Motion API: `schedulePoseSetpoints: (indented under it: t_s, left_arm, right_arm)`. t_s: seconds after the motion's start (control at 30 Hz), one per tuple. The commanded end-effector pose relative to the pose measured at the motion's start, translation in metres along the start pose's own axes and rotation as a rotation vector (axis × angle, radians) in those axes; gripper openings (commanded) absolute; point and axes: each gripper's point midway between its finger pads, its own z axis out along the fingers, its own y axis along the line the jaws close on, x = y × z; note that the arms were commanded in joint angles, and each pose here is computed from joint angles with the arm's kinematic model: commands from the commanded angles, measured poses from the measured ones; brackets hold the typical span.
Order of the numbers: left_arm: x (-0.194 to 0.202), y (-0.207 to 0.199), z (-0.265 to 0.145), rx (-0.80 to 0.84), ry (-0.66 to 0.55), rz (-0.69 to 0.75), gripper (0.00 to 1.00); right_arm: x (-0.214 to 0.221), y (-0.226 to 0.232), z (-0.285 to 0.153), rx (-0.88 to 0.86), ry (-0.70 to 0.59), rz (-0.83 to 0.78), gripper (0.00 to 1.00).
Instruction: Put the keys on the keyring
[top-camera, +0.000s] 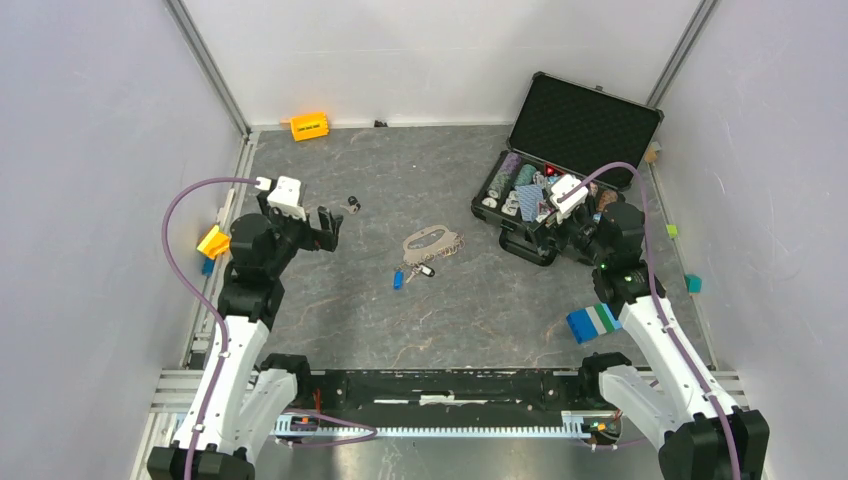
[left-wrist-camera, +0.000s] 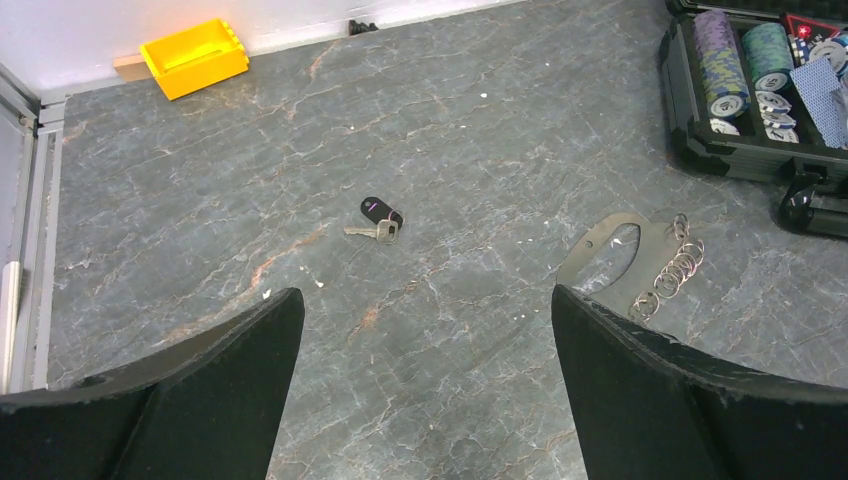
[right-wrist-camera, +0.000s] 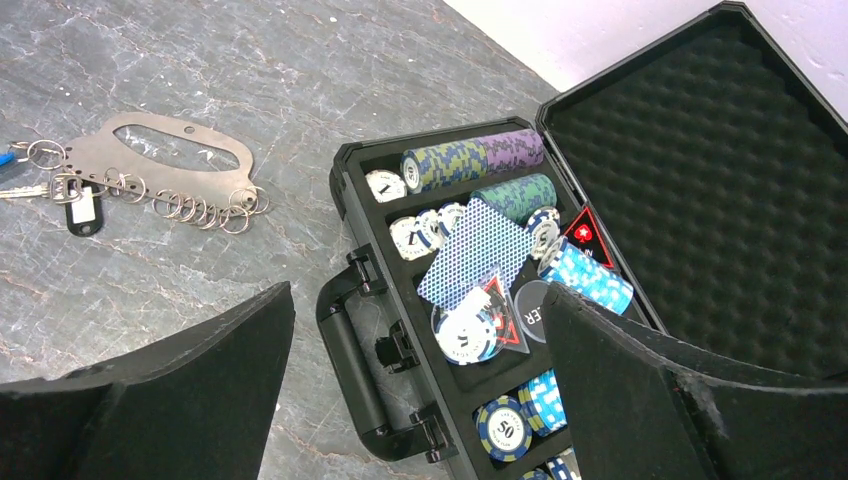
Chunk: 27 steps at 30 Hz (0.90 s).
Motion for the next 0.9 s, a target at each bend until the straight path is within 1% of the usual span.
schedulePoseSetpoints:
  t_s: [0.0, 0.53, 0.7, 0.8, 0.87]
  left_arm:
    - [-0.007, 0.0, -0.001, 0.007, -0.036, 0.008, 1.0]
    - [-0.011, 0.003, -0.005, -0.005, -0.035, 0.0, 1.0]
    - [-0.005, -0.011, -0.007, 0.099, 0.022, 0.061, 1.0]
    - [0.001, -0.016, -0.005, 0.144, 0.069, 0.057, 1.0]
    - [0.003, -0.019, -0.003, 0.168, 0.098, 0.053, 1.0]
  right_arm:
    - [-0.008, -0.003, 0.001, 0.008, -0.032, -0.03, 0.98]
    - [-0.01, -0.001, 0.001, -0.01, -0.03, -0.057, 0.98]
    - [-0.008, 0.007, 0.002, -0.055, -0.031, -0.064, 0.98]
    - [-0.016, 0.012, 0.007, -0.082, -0.043, -0.059, 0.98]
    - [-0.015, 0.022, 0.014, -0.105, -0.022, -0.066, 0.98]
